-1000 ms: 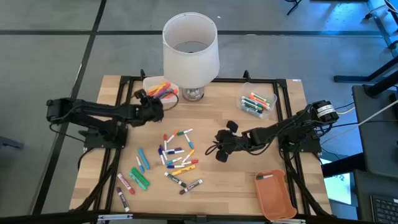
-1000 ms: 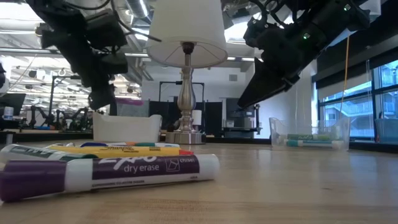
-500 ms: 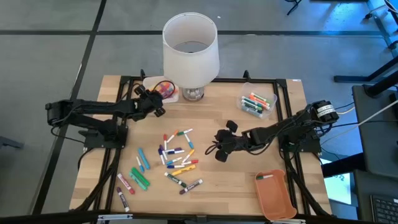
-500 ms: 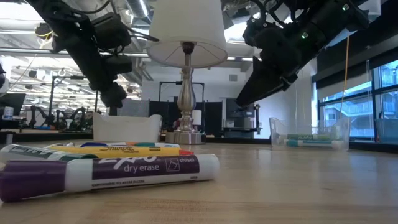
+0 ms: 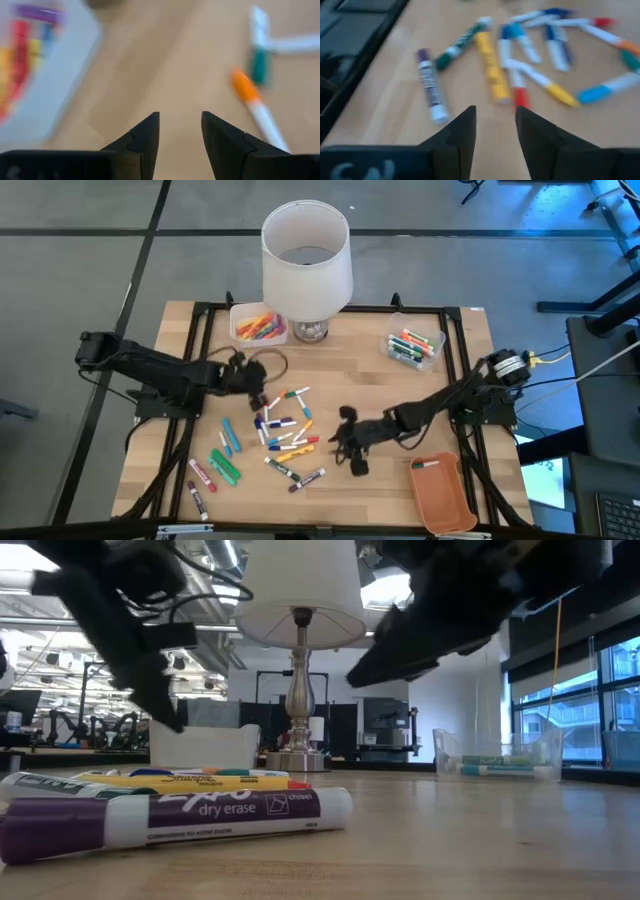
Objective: Pick & Place Markers
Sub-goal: Put the thick purple dry erase marker into the transparent bin
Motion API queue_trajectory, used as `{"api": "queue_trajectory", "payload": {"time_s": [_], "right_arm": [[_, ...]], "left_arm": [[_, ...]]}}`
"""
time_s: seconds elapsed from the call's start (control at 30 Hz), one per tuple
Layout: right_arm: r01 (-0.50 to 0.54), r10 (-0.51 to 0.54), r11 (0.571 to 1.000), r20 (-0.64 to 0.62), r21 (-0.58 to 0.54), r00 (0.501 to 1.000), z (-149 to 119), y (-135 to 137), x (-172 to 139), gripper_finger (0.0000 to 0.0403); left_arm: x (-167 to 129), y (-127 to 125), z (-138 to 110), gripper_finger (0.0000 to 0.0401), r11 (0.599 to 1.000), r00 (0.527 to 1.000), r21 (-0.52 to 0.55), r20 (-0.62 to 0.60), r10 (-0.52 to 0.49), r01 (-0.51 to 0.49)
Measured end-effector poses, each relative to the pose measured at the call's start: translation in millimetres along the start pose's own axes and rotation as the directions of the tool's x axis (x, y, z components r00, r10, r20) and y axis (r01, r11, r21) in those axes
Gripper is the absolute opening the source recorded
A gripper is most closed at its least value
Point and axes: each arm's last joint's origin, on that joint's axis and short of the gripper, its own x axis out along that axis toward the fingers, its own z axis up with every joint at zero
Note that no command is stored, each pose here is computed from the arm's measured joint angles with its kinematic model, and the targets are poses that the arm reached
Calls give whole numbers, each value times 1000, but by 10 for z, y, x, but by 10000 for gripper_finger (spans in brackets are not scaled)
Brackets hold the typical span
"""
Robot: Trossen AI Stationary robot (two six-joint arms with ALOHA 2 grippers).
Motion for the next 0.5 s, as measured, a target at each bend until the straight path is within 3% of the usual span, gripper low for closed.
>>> {"api": "queue_trajectory", "payload": {"time_s": [0.17,0.37,0.5], "right_arm": [[-90,86,990,-43,-111,995,54,156,288,182],[-222,193,968,-213,-120,958,268,221,487,207],[-324,287,940,-270,-103,919,364,206,622,208]], "left_arm": [[-138,-234,-116,141,988,995,117,10,-100,99],[-233,-409,-53,148,972,968,145,141,-206,185],[-259,-449,-57,152,963,959,161,149,-242,218]]}}
